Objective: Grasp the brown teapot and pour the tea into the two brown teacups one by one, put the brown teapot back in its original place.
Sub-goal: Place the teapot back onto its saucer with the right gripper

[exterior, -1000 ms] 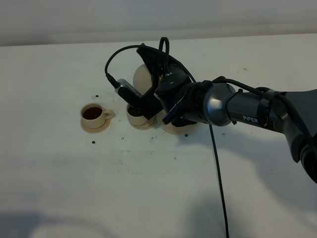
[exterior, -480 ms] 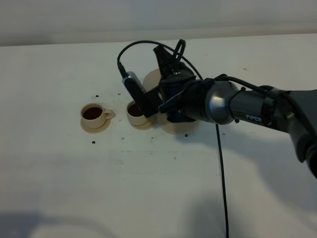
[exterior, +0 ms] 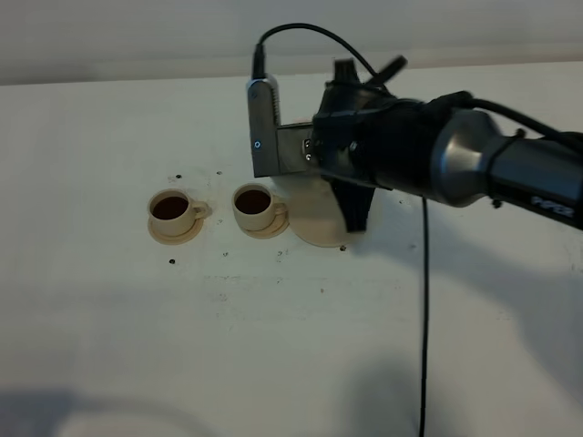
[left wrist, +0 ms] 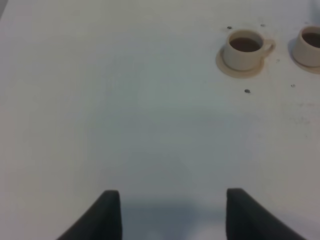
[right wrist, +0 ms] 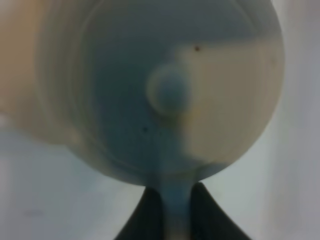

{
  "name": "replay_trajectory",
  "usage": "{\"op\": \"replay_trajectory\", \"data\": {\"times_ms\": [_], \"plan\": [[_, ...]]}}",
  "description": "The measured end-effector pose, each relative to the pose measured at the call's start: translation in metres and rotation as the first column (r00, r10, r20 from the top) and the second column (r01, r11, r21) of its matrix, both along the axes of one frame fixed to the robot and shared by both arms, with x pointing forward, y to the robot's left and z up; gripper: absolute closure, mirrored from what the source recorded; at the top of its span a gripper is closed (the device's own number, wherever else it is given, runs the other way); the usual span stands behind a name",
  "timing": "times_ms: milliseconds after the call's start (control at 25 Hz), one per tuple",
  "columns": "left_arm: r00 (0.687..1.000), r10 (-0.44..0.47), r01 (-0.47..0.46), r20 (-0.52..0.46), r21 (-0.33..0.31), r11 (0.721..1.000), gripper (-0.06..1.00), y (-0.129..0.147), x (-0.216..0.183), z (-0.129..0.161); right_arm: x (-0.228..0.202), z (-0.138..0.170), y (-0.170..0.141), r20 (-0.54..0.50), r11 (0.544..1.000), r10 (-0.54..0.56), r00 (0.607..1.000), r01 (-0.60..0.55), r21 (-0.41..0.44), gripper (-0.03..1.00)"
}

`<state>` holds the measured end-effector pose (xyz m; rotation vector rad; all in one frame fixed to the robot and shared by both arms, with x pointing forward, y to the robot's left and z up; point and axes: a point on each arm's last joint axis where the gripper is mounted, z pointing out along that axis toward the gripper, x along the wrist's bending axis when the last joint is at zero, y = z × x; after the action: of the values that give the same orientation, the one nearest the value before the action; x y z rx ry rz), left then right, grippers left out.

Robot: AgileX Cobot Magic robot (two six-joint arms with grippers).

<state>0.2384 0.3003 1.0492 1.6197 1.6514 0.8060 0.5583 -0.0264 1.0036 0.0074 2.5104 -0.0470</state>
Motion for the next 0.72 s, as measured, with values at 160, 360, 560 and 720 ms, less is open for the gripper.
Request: {"op": "replay_trajectory", "data": {"times_ms": [160,360,560,720], "plan": [[1.000,0.001,-0.001,0.000,-0.001,1.000,0.48,0.000,0.000,0.000,-0.016,-0.002,0.008,-0.159,0.986,-0.074,0.985,0.096,0.136,0.85],[1.000,0.001,-0.001,0.000,-0.001,1.000,0.48,0.000,0.000,0.000,-0.036,-0.006,0.025,-0.358,0.929,-0.118,0.926,0.231,0.290,0.85],[1.000,0.001,-0.001,0.000,-0.001,1.000,0.48,0.000,0.000,0.000,-0.041,-0.018,0.040,-0.433,0.881,-0.132,0.892,0.306,0.362,0.85],[1.000,0.001,-0.001,0.000,-0.001,1.000,0.48,0.000,0.000,0.000,-0.039,-0.040,0.047,-0.452,0.882,-0.150,0.879,0.325,0.341,0.85]]}}
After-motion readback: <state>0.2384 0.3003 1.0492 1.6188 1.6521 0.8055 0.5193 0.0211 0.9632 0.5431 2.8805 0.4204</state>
